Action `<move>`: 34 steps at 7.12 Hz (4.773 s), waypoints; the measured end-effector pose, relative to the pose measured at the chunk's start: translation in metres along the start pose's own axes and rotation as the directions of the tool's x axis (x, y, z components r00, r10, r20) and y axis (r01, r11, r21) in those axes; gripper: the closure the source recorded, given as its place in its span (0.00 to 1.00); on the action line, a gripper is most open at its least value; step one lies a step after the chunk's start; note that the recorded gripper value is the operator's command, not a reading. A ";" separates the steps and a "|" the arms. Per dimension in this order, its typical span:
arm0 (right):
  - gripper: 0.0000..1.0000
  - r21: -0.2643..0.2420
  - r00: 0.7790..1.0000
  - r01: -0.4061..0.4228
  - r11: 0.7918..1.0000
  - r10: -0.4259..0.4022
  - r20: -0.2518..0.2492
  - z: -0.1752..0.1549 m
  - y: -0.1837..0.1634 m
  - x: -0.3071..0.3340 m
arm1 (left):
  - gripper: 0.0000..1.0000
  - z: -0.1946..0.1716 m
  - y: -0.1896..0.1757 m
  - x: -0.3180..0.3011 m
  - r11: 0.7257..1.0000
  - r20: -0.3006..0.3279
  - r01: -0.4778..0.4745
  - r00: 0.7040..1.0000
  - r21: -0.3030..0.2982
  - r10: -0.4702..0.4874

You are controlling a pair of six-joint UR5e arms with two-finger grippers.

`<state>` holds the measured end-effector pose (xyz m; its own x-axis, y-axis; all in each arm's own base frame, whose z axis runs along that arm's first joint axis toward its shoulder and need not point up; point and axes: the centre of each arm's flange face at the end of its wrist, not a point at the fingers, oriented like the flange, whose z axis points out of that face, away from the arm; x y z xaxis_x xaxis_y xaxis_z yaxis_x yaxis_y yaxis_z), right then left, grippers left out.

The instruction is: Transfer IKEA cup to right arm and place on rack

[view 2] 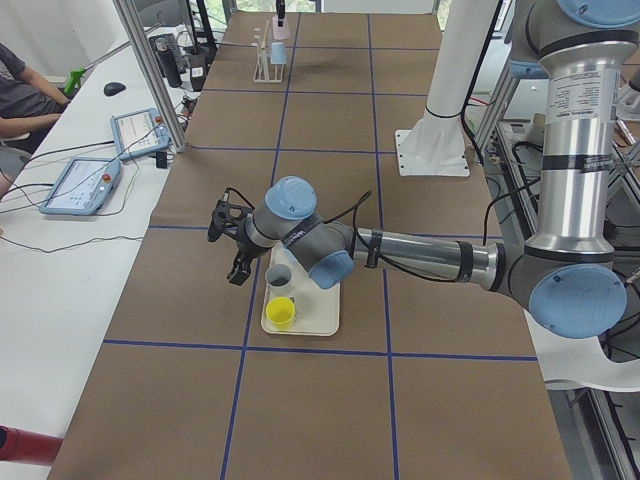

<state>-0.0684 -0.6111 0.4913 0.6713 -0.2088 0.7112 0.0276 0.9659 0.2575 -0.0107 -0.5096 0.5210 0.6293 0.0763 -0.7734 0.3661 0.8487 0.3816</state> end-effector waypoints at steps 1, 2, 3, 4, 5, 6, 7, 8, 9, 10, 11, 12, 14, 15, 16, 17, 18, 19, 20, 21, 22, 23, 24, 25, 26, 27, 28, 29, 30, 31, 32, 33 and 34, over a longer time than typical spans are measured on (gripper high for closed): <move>0.82 -0.005 1.000 0.001 1.000 -0.001 0.000 0.004 -0.001 0.000 | 0.00 0.000 0.000 0.001 1.000 -0.001 0.000 1.000 0.000 0.000; 0.82 -0.010 1.000 0.002 1.000 -0.002 0.000 0.007 -0.001 -0.001 | 0.00 -0.001 0.000 0.001 1.000 -0.002 0.001 1.000 0.001 -0.001; 0.82 -0.015 1.000 0.004 1.000 -0.004 -0.001 0.010 -0.001 -0.002 | 0.00 -0.001 0.000 0.001 1.000 -0.003 0.002 1.000 0.001 -0.002; 0.82 -0.018 1.000 0.004 1.000 -0.004 -0.003 0.012 0.000 -0.002 | 0.00 -0.001 0.000 0.002 1.000 -0.004 0.004 1.000 0.001 -0.004; 0.82 -0.019 1.000 0.004 1.000 -0.004 -0.004 0.013 0.000 -0.002 | 0.00 -0.001 0.000 0.002 1.000 -0.005 0.005 1.000 0.000 -0.005; 0.82 -0.019 1.000 0.004 1.000 -0.004 -0.005 0.014 0.000 -0.002 | 0.00 -0.001 0.000 0.002 1.000 -0.005 0.006 1.000 0.000 -0.006; 0.82 -0.019 1.000 0.005 1.000 -0.005 -0.007 0.014 -0.001 -0.002 | 0.00 -0.001 0.000 0.002 1.000 -0.005 0.008 1.000 -0.001 -0.008; 0.82 -0.015 1.000 0.008 1.000 -0.008 -0.011 0.013 -0.003 -0.003 | 0.00 -0.001 -0.001 0.003 1.000 -0.006 0.009 1.000 -0.001 -0.009; 0.82 -0.009 1.000 0.013 1.000 -0.013 -0.020 0.011 -0.006 -0.005 | 0.00 -0.001 -0.001 0.003 1.000 -0.006 0.009 1.000 -0.001 -0.009; 0.81 -0.005 0.999 0.015 1.000 -0.015 -0.031 0.011 -0.007 -0.005 | 0.00 -0.001 -0.001 0.003 1.000 -0.006 0.009 1.000 0.000 -0.009; 0.81 -0.003 0.999 0.016 1.000 -0.016 -0.038 0.011 -0.008 -0.005 | 0.00 -0.001 -0.001 0.003 1.000 -0.007 0.009 1.000 0.000 -0.009; 0.81 -0.003 0.999 0.017 1.000 -0.017 -0.041 0.011 -0.008 -0.005 | 0.00 -0.001 -0.001 0.004 1.000 -0.007 0.009 1.000 0.000 -0.009; 0.75 -0.008 0.999 0.020 1.000 -0.021 -0.043 0.015 -0.008 -0.008 | 0.00 -0.001 -0.001 0.004 1.000 -0.009 0.009 1.000 -0.001 -0.009; 0.63 -0.012 0.999 0.024 1.000 -0.024 -0.043 0.018 -0.008 -0.010 | 0.00 -0.001 -0.001 0.004 1.000 -0.009 0.009 1.000 -0.001 -0.009; 0.45 -0.016 0.999 0.027 1.000 -0.028 -0.047 0.020 -0.007 -0.012 | 0.00 -0.001 -0.001 0.004 1.000 -0.009 0.009 1.000 -0.001 -0.009; 0.13 -0.016 0.998 0.033 0.999 -0.034 -0.058 0.023 -0.008 -0.014 | 0.00 -0.001 -0.001 0.004 1.000 -0.010 0.009 1.000 -0.002 -0.009; 0.02 -0.014 0.997 0.040 0.999 -0.041 -0.069 0.025 -0.011 -0.018 | 0.00 -0.001 -0.001 0.004 1.000 -0.010 0.009 1.000 -0.002 -0.009; 0.02 -0.013 0.996 0.045 0.999 -0.046 -0.073 0.025 -0.014 -0.022 | 0.00 -0.001 -0.001 0.004 1.000 -0.010 0.010 1.000 -0.003 -0.010; 0.02 -0.012 0.996 0.048 0.999 -0.048 -0.072 0.025 -0.016 -0.025 | 0.00 -0.001 0.000 0.003 1.000 -0.008 0.011 1.000 -0.004 -0.011; 0.02 -0.009 0.997 0.048 0.999 -0.048 -0.067 0.023 -0.018 -0.028 | 0.00 0.000 0.002 0.001 1.000 -0.003 0.016 1.000 -0.009 -0.016; 0.02 -0.004 0.997 0.048 0.999 -0.048 -0.053 0.018 -0.017 -0.032 | 0.00 0.002 0.007 -0.004 1.000 0.006 0.023 1.000 -0.017 -0.023; 0.02 0.004 0.998 0.052 0.999 -0.052 -0.034 0.012 -0.015 -0.038 | 0.00 0.004 0.010 -0.007 0.999 0.014 0.026 1.000 -0.026 -0.025; 0.02 0.015 0.998 0.060 0.998 -0.060 -0.015 0.003 -0.009 -0.044 | 0.00 0.007 0.013 -0.012 0.999 0.023 0.019 1.000 -0.038 -0.018; 0.02 0.028 0.998 0.064 0.998 -0.064 -0.003 -0.006 0.000 -0.051 | 0.00 0.012 0.018 -0.019 0.998 0.032 0.006 0.999 -0.055 -0.004; 0.02 0.043 0.998 0.056 0.998 -0.056 0.005 -0.016 0.011 -0.056 | 0.00 0.018 0.021 -0.025 0.997 0.044 0.007 0.999 -0.079 -0.004; 0.02 0.056 0.999 0.043 0.998 -0.044 0.014 -0.025 0.025 -0.061 | 0.00 0.022 0.023 -0.024 0.993 0.056 0.030 0.998 -0.118 -0.024; 0.02 0.062 0.999 0.035 0.997 -0.036 0.021 -0.032 0.038 -0.063 | 0.00 0.024 0.026 -0.016 0.984 0.052 0.059 0.997 -0.169 -0.051; 0.02 0.060 0.999 0.032 0.998 -0.034 0.035 -0.035 0.051 -0.064 | 0.00 0.026 0.033 -0.002 0.970 0.024 0.077 0.997 -0.229 -0.074; 0.02 0.058 0.998 0.033 0.998 -0.036 0.054 -0.039 0.061 -0.066 | 0.00 0.034 0.045 0.023 0.951 -0.010 0.097 0.995 -0.293 -0.104; 0.02 0.059 0.997 0.036 0.998 -0.040 0.066 -0.043 0.067 -0.069 | 0.00 0.042 0.063 0.056 0.929 -0.029 0.119 0.990 -0.349 -0.138; 0.02 0.060 0.997 0.038 0.997 -0.042 0.071 -0.045 0.069 -0.071 | 0.01 0.047 0.081 0.084 0.909 -0.035 0.138 0.986 -0.394 -0.164; 0.02 0.061 0.996 0.039 0.997 -0.043 0.073 -0.046 0.070 -0.072 | 0.06 0.056 0.099 0.109 0.889 -0.026 0.154 0.983 -0.432 -0.182; 0.02 0.060 0.996 0.039 0.997 -0.043 0.073 -0.047 0.072 -0.072 | 0.21 0.069 0.118 0.130 0.877 -0.004 0.157 0.984 -0.455 -0.178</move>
<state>-0.0798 -0.5191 0.4286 0.6134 -0.2607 0.7455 0.0086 0.9461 0.3238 0.1616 -0.4360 0.5006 0.5516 -0.0742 -0.8308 0.1079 0.9940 -0.0171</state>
